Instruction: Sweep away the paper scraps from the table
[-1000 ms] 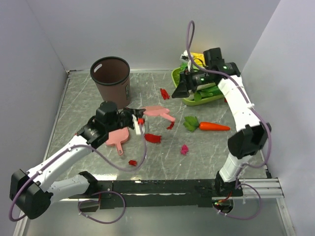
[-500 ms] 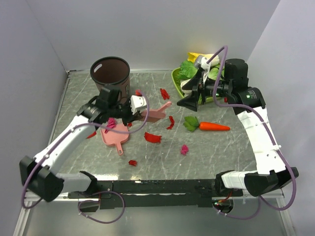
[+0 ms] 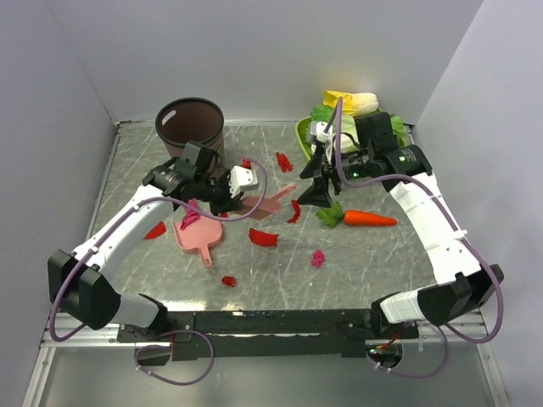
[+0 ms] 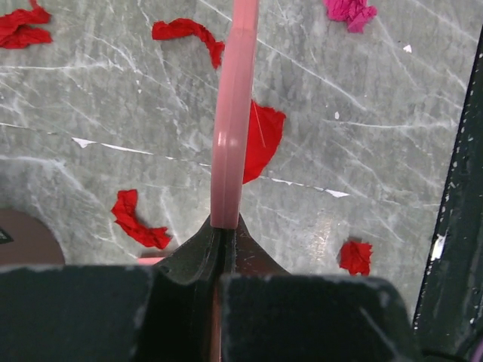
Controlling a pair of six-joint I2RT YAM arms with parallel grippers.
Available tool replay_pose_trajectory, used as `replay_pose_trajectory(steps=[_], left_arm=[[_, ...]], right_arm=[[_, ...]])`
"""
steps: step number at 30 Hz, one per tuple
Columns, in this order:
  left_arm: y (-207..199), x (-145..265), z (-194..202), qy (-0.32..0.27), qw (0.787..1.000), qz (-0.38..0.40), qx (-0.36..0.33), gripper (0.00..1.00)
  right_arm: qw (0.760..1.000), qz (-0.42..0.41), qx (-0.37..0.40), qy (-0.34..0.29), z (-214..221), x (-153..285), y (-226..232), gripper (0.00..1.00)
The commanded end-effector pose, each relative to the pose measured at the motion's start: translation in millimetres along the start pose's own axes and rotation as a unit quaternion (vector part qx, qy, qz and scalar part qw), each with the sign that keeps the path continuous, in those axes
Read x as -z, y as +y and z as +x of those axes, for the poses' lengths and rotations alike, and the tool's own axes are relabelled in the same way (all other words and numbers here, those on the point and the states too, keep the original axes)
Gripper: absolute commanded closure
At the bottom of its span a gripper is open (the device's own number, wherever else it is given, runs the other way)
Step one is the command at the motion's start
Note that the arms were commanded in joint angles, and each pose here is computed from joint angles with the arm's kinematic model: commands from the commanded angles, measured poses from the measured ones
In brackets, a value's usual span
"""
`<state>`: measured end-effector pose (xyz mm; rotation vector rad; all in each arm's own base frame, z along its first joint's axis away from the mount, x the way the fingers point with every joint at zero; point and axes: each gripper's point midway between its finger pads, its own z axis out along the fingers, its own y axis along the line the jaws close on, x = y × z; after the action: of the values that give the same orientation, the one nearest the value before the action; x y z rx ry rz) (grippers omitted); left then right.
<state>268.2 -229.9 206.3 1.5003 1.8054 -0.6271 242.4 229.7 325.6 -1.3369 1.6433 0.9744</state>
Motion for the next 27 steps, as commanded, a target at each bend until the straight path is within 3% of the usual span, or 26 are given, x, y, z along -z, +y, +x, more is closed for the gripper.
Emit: replay_pose_trajectory(steps=[1,11,27], left_arm=[[0,10,-11,-0.014,0.999,-0.007,-0.041,0.99],[5,14,-23,-0.031,0.998,-0.021,-0.057,0.99],[-1,16,-29,-0.047,0.997,-0.011,-0.057,0.99]], right_arm=[[1.000,-0.004,0.029,-0.006,-5,-12,-11,0.16],[0.999,-0.034,0.035,0.010,0,-45,-7,0.25],[0.999,-0.010,0.029,0.043,25,-55,-20,0.39]])
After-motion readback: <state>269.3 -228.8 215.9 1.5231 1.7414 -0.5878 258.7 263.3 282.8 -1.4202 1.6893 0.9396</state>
